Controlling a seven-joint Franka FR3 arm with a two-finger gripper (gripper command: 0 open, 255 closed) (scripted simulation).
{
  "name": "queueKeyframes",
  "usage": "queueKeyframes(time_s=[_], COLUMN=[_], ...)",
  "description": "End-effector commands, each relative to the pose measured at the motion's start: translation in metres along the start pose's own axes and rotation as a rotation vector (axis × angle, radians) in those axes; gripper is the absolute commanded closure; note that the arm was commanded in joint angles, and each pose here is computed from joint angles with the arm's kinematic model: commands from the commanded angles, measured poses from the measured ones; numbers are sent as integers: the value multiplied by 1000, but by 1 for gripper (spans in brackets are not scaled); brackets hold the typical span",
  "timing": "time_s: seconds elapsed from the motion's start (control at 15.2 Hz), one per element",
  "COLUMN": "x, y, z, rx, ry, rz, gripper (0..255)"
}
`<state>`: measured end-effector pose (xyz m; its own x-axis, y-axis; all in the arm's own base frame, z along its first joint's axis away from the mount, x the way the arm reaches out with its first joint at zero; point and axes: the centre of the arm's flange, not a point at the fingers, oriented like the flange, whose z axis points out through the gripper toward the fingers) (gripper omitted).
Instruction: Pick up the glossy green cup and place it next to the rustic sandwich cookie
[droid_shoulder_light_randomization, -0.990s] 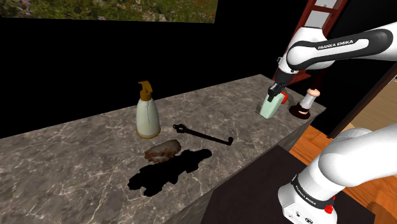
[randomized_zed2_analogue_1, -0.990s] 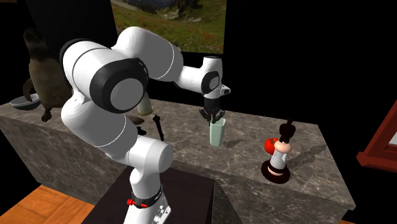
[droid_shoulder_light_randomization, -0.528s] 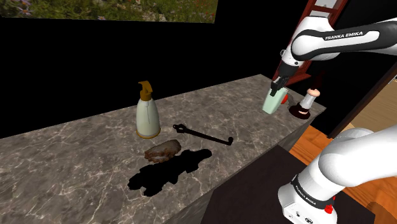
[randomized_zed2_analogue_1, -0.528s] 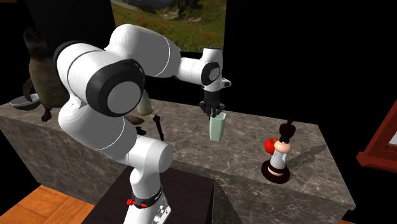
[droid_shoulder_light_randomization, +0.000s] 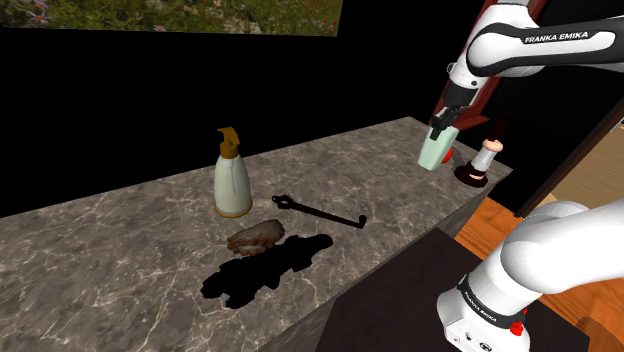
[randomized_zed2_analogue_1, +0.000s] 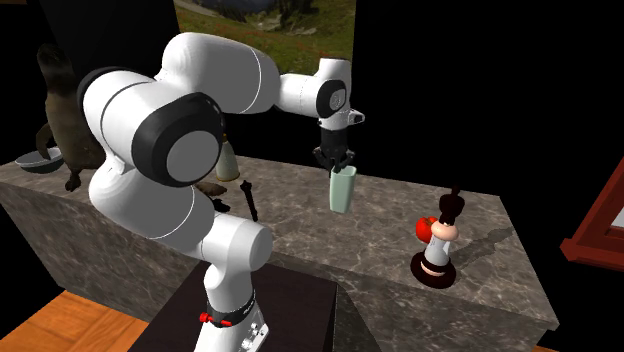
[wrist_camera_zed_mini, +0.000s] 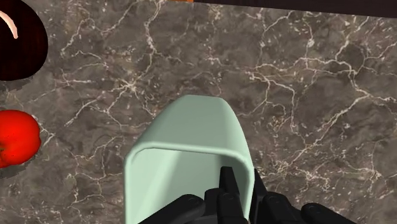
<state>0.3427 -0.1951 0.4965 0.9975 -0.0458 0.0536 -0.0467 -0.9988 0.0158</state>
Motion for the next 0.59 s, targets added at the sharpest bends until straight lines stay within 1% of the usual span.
queueKeyframes(time_s=[0.0, 0.53], x=[0, 3], y=[0, 1], z=[-12, -54], rx=[0, 0], ry=[0, 0], rz=[0, 0], gripper=[255, 255])
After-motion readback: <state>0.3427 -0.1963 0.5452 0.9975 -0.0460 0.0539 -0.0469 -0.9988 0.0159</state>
